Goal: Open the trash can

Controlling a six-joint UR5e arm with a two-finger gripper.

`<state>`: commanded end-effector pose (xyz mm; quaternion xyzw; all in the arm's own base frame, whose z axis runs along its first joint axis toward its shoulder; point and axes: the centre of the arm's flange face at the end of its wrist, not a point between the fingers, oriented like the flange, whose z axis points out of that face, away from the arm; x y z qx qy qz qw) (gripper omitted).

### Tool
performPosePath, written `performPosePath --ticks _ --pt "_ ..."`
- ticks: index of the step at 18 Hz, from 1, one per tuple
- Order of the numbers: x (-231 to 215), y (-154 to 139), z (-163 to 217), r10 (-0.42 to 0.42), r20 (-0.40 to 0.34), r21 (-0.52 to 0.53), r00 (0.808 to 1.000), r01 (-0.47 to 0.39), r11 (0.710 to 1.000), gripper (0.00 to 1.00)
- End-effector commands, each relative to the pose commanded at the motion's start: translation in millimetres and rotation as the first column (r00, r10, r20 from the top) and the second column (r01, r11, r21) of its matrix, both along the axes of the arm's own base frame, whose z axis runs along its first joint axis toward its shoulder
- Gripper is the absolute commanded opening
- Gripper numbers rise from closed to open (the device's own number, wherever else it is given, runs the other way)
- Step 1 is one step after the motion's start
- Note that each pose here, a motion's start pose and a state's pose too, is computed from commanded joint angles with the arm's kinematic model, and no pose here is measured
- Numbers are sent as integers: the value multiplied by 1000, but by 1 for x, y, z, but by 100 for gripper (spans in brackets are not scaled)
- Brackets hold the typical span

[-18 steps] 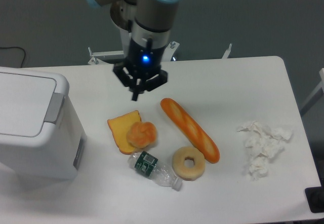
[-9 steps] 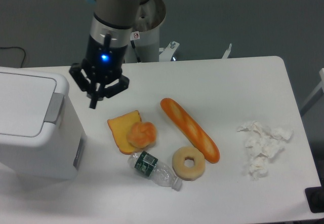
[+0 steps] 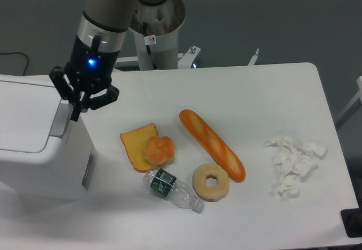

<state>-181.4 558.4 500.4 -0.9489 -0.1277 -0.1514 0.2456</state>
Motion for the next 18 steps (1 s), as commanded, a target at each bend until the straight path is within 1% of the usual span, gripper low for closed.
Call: performPosePath --ticks 13,16,17,18 --pt "2 8 -11 -10 11 -17 1000 10 1000 11" --pt "2 8 -6 -11 6 -9 1000 11 1000 12" --pt "2 8 -1 -11 0 0 1000 11 1000 14" --pt "1 9 3 -11 -3 7 1000 11 1000 23"
